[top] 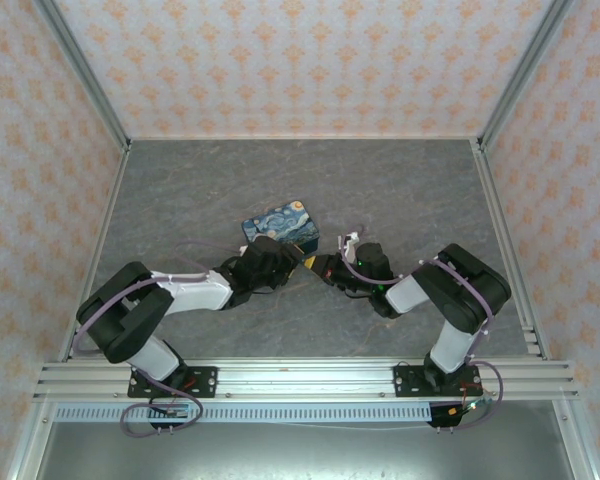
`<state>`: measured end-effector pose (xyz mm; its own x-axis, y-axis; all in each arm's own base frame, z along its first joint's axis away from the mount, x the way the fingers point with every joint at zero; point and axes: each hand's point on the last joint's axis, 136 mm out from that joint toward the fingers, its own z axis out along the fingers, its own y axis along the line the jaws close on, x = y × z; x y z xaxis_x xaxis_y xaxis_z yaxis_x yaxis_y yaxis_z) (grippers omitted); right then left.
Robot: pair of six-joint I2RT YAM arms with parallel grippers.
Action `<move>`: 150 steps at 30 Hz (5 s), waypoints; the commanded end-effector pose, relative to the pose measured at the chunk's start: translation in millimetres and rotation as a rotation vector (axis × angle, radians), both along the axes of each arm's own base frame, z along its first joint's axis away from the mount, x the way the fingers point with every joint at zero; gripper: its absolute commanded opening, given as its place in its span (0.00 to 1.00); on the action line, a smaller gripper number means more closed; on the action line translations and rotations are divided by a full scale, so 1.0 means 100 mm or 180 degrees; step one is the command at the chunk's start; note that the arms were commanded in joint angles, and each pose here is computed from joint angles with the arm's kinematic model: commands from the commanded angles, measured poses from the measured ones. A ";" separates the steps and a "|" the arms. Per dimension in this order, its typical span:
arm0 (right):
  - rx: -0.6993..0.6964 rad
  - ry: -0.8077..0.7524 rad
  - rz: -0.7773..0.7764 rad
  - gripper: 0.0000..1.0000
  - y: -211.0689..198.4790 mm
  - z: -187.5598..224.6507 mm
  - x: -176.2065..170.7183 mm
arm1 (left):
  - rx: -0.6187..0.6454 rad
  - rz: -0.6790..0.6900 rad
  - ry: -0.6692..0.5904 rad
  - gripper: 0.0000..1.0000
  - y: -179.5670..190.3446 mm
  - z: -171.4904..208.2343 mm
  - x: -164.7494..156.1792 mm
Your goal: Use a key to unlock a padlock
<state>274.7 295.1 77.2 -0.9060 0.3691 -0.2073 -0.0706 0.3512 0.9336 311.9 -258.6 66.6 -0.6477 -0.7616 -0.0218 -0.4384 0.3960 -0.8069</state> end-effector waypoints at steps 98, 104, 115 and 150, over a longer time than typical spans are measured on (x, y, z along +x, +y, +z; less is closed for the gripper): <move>-0.3754 -0.4289 0.1247 0.15 0.18 0.46 -0.06 | -0.0475 0.0293 0.0018 0.00 0.03 0.44 -0.08; -0.3707 -0.4281 0.1215 0.15 0.21 0.47 -0.05 | -0.0474 0.0288 0.0028 0.00 0.03 0.43 -0.08; -0.3447 -0.4122 0.1087 0.01 0.26 0.51 -0.07 | -0.0481 0.0276 0.0034 0.00 0.01 0.42 -0.08; -0.1345 -0.1303 0.0431 0.00 0.22 -0.14 -0.26 | 0.0362 0.0660 -0.0111 0.59 0.87 0.35 -0.28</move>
<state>256.0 305.4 56.9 -0.6621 -0.0560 -0.7473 -0.5427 0.7235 0.4266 287.6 -201.0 109.2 -0.5147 -0.8569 -0.0294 -0.4733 0.3126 -0.8236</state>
